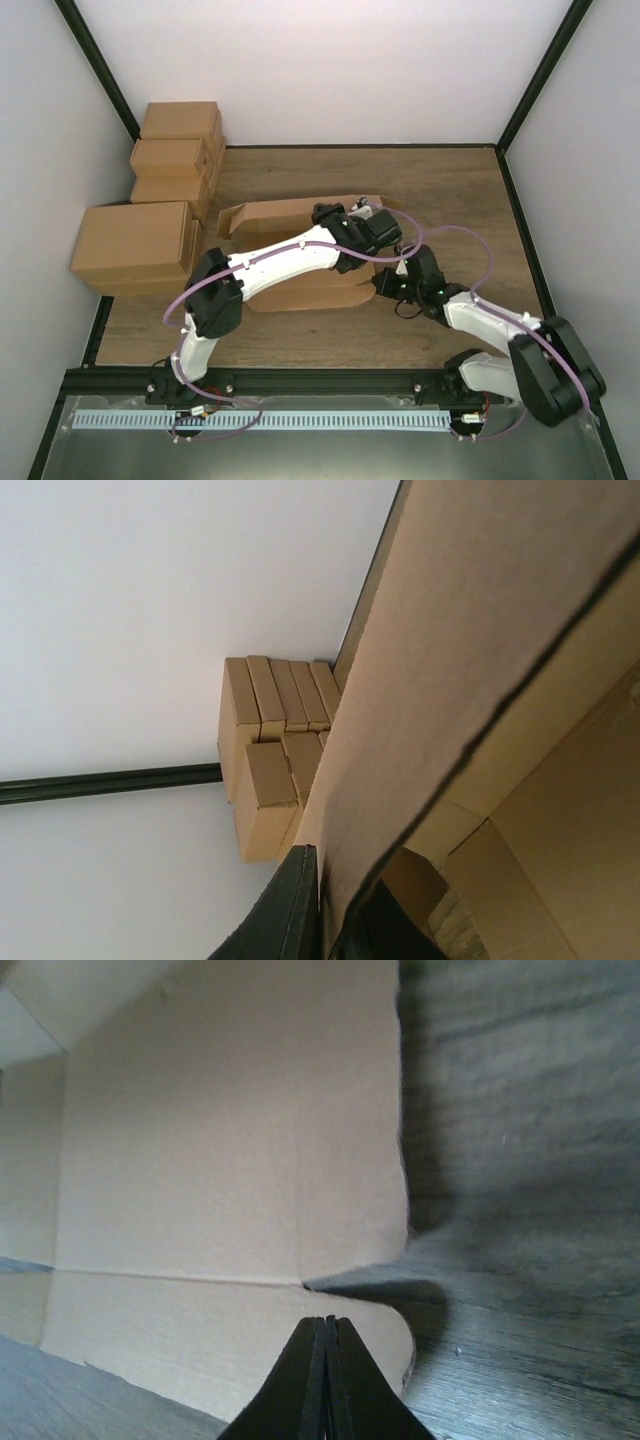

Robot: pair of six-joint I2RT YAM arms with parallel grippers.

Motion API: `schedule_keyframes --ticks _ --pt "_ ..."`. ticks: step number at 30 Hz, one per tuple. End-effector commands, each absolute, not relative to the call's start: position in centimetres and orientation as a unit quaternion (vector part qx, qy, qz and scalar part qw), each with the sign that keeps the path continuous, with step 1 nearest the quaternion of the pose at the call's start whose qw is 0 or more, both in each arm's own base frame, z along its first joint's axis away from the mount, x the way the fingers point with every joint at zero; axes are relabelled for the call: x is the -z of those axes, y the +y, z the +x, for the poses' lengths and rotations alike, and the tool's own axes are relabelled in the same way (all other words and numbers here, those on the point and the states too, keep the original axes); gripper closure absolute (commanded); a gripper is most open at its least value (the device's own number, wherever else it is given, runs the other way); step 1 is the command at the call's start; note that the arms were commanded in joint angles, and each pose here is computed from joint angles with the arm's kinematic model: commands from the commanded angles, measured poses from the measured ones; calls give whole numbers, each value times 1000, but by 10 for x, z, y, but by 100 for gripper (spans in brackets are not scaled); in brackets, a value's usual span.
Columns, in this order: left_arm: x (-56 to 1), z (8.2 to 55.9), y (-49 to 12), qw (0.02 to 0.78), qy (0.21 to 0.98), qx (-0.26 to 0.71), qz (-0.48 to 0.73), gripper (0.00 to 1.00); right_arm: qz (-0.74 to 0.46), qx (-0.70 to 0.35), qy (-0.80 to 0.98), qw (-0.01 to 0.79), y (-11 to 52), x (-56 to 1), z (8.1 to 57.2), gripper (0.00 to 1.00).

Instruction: Fold the paper box

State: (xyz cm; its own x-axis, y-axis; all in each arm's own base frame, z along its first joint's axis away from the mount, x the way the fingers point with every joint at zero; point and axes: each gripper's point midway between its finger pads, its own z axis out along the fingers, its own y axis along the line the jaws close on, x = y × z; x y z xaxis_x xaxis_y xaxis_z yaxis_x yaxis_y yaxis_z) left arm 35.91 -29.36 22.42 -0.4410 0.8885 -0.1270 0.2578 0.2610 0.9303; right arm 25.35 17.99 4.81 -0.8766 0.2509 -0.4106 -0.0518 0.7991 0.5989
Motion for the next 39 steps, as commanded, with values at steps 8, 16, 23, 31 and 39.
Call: schedule_keyframes --ticks 8,16,23,31,39 --pt "-226 358 -307 359 720 -436 403 92 -5 -299 881 366 169 -127 271 86" --pt "-226 365 -306 360 724 -426 406 92 -12 -244 848 471 145 -179 286 68" --pt "-227 371 -301 362 725 -423 405 92 57 -141 805 574 97 -227 305 62" --pt "-226 379 -296 361 735 -409 402 92 -109 -98 733 664 116 -248 301 18" --pt "-218 380 -290 360 745 -394 400 92 -294 -36 633 716 143 -264 284 20"
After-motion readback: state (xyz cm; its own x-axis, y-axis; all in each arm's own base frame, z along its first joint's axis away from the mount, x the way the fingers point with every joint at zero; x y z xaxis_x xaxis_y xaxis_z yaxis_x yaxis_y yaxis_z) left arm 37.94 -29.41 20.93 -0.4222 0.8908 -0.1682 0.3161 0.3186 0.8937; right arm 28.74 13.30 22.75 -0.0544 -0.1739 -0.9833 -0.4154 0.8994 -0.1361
